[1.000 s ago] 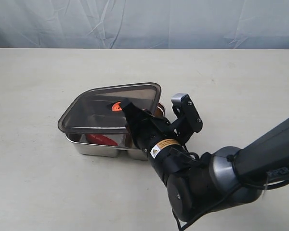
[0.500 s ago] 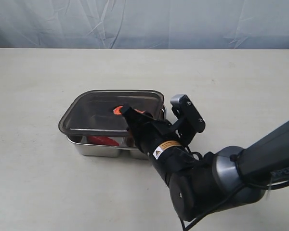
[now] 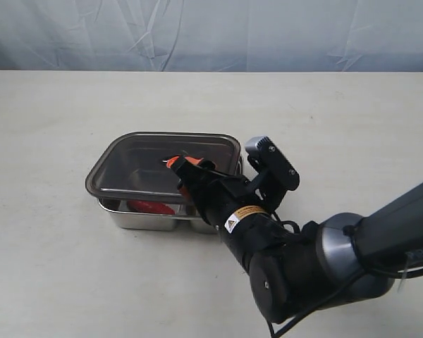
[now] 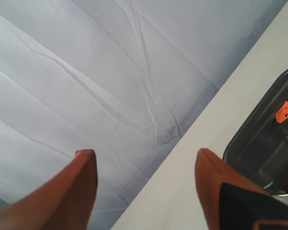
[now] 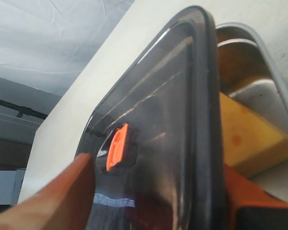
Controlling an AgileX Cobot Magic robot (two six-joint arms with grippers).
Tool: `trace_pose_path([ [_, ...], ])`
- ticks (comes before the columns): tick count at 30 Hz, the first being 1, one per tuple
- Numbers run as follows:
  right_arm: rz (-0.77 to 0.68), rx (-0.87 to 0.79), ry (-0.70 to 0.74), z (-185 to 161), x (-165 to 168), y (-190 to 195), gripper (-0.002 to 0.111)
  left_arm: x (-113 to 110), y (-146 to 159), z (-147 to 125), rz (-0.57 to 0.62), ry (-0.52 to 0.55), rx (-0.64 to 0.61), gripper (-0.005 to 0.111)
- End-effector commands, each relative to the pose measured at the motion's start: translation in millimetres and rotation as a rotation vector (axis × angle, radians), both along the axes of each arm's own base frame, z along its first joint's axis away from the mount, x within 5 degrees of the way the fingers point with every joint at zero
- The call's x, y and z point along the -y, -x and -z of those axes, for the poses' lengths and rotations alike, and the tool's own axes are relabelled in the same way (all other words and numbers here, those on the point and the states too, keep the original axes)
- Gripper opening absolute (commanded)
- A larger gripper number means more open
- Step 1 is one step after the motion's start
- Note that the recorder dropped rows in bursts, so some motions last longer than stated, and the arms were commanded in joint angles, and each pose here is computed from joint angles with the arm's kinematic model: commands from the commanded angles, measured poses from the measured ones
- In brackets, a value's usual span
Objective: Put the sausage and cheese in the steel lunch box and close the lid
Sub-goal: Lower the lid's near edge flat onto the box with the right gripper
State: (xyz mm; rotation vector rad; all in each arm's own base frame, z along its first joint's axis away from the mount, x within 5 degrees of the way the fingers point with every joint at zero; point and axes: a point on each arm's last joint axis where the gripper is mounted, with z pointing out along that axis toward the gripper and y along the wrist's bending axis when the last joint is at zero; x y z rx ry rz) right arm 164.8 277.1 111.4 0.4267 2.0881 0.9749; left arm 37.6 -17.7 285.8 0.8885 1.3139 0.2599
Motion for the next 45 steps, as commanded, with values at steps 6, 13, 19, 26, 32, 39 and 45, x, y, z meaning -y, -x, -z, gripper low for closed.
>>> trace_pose_path([
  [6,-0.036,-0.157,0.114,20.7,6.8,8.6,0.060,2.3,2.5,-1.8,0.037,0.097,-0.027,0.057],
  [13,-0.076,-0.097,0.128,4.5,5.8,8.1,0.060,2.8,2.8,2.3,0.040,0.074,-0.067,0.057],
  [19,-0.077,-0.085,0.159,-2.7,8.2,8.1,0.060,2.8,2.9,3.1,0.041,0.071,-0.075,0.057],
  [26,-0.097,-0.094,0.169,-8.2,8.5,9.9,0.060,2.9,2.9,3.8,0.042,0.067,-0.082,0.057],
  [32,-0.103,-0.100,0.190,-17.7,11.4,11.4,0.060,2.9,3.0,4.3,0.042,0.065,-0.087,0.057],
  [39,-0.142,-0.139,0.236,-19.5,13.1,15.8,0.060,2.9,3.0,4.3,0.042,0.065,-0.087,0.057],
  [45,-0.167,-0.148,0.249,-22.5,13.5,18.0,0.060,3.0,3.0,4.7,0.042,0.063,-0.091,0.057],
])
